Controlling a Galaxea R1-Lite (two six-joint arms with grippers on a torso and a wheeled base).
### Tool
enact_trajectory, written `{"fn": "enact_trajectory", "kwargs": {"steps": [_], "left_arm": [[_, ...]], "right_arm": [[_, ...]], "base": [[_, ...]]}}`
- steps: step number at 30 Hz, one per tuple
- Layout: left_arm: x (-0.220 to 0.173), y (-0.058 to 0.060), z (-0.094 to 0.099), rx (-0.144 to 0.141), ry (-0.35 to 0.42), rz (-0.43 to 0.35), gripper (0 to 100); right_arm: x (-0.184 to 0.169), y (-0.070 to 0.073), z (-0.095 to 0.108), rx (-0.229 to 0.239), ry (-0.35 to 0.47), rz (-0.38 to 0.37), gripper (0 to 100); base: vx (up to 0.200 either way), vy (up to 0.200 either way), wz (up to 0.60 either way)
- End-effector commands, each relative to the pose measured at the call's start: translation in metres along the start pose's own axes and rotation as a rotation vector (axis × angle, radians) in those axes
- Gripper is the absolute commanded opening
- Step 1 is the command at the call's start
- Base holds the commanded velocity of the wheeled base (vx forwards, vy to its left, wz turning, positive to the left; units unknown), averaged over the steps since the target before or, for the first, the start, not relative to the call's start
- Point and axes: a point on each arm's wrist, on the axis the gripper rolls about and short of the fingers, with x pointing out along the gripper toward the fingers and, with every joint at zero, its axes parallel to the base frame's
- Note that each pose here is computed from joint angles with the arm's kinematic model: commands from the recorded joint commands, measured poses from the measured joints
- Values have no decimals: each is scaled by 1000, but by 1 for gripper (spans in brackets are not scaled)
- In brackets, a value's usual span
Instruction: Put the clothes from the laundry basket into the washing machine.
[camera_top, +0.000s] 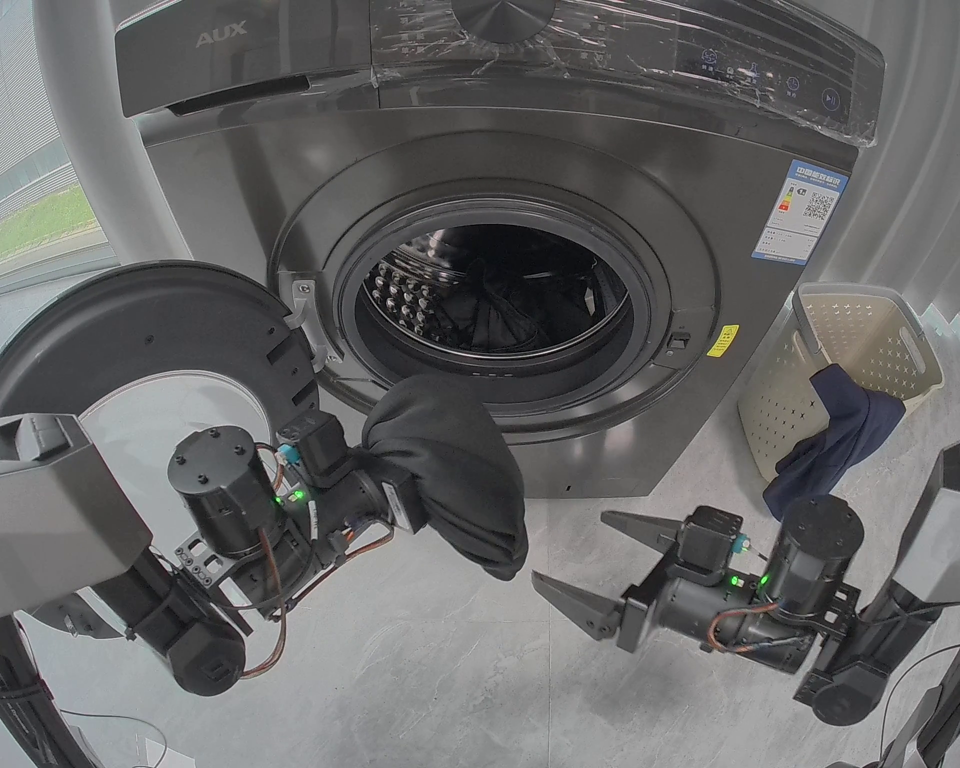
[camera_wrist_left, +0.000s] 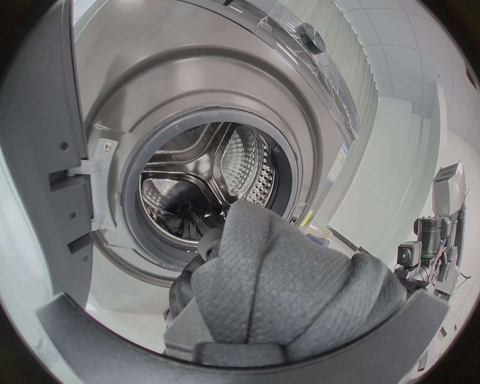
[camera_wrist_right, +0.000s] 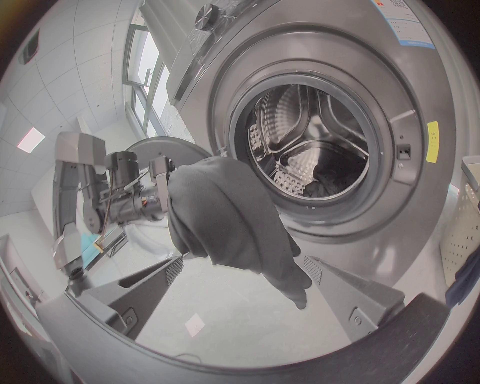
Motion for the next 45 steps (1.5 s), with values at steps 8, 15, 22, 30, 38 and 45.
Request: {"fn": "enact_trajectory", "kwargs": {"steps": [8,15,22,30,38,45], "left_arm": [[-51,-7,20,28,14,-23,0],[-53,-6,16,30,34,-21,0],[-51,-12,7,31,67,-42,0],[-50,-16,2,37,81,-59,0],[-50,-20,1,35,87,-76,0],[-45,-25,-4,70,98,-93,0]], "right_arm": [[-37,-29,6,-7,3,-153,100],[-36,-34,2,6,21,-196,100],[-34,-36,4,10,6,-216,100],[-34,-33,2,10,15,-206,100],[-35,-25,-2,11,35,-178,100],[-36,-15,-4,8,50,-138,100]], "base": [[0,0,0],[0,0,0],[86,0,0],[200,0,0],[200,0,0],[57,0,0]]}}
